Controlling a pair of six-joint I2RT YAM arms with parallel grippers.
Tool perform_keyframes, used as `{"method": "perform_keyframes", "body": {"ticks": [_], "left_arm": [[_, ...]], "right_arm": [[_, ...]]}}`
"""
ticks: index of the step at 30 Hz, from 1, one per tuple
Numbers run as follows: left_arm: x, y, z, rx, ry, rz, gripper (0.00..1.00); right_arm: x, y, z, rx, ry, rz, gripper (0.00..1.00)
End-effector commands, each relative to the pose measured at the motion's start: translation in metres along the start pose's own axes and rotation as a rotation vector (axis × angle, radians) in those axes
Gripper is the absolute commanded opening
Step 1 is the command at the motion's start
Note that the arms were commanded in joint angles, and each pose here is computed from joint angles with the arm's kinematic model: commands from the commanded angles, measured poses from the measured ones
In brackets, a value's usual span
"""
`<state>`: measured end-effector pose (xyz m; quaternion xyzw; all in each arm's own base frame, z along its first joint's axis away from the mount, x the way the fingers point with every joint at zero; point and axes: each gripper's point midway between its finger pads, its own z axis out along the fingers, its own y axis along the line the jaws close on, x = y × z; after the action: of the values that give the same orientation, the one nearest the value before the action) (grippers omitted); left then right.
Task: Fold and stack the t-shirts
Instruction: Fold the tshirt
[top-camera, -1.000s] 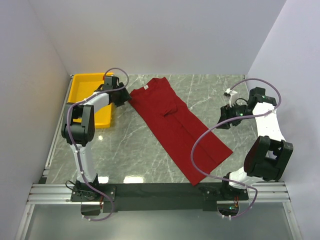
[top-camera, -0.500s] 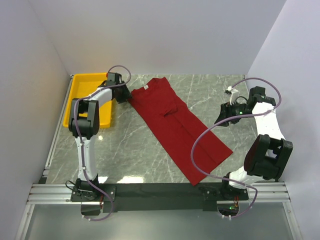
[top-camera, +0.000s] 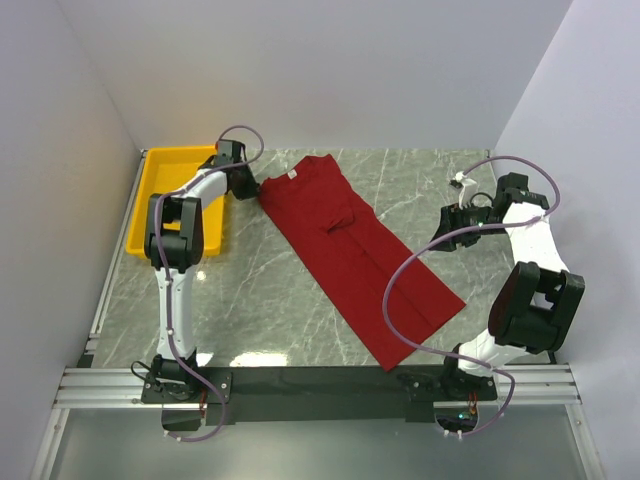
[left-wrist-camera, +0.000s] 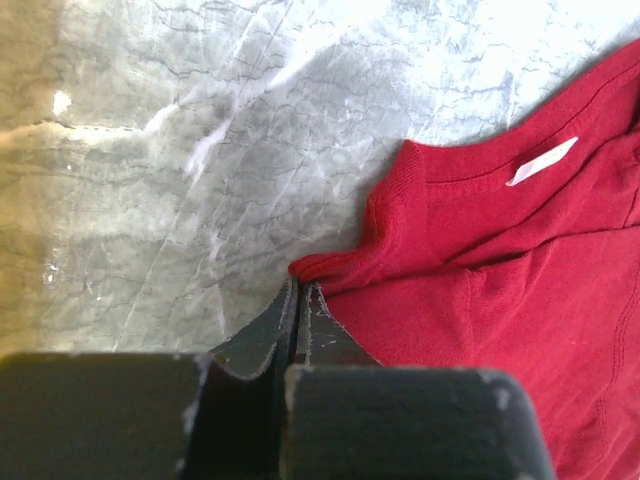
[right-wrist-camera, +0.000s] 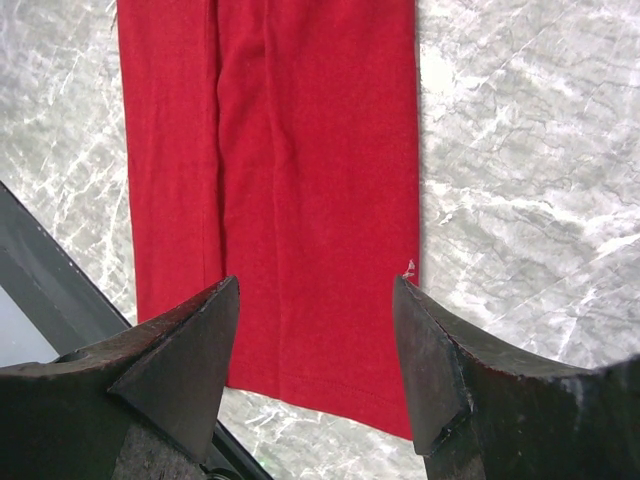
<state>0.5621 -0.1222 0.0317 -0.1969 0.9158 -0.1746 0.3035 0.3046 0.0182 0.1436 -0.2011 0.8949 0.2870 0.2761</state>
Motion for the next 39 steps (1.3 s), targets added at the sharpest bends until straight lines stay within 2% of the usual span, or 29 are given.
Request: {"method": "perform_keyframes", "body": {"ticks": [1,6,18,21,22,25,32,35,39], "left_arm": [[-0.019,0.010,-0.002,-0.040,-0.046,-0.001,0.01],[-0.044,0.018,-0.008,-0.080,-0.110,-0.023,0.01],[-0.079,0.019,0.005,-0.087,-0.143,-0.036,0.01],[-0.086,0.016,0.006,-0.075,-0.152,-0.034,0.16],[-0.088,0.012,0.004,-0.062,-0.155,-0.034,0.28],[-0.100,0.000,-0.008,-0.027,-0.185,-0.035,0.39],[-0.132,-0.039,-0.065,0.079,-0.286,-0.025,0.43],[-0.135,-0.063,-0.101,0.156,-0.328,0.020,0.50],[-0.132,-0.098,-0.147,0.254,-0.376,0.087,0.56]], "right_arm": [[-0.011,-0.002,0.001,-0.004,-0.030,-0.013,0.69],[-0.011,-0.004,0.002,-0.001,-0.028,-0.005,0.69],[-0.004,-0.011,0.005,0.023,-0.004,-0.009,0.69],[0.000,-0.012,0.005,0.030,0.020,-0.043,0.69],[0.002,-0.014,0.004,0.044,0.034,-0.053,0.69],[0.006,-0.015,0.003,0.066,0.053,-0.089,0.69],[0.012,-0.007,0.002,0.067,0.074,-0.166,0.69],[0.022,0.001,0.005,0.043,0.113,-0.286,0.70],[0.043,0.014,0.006,-0.049,0.159,-0.553,0.70]]}}
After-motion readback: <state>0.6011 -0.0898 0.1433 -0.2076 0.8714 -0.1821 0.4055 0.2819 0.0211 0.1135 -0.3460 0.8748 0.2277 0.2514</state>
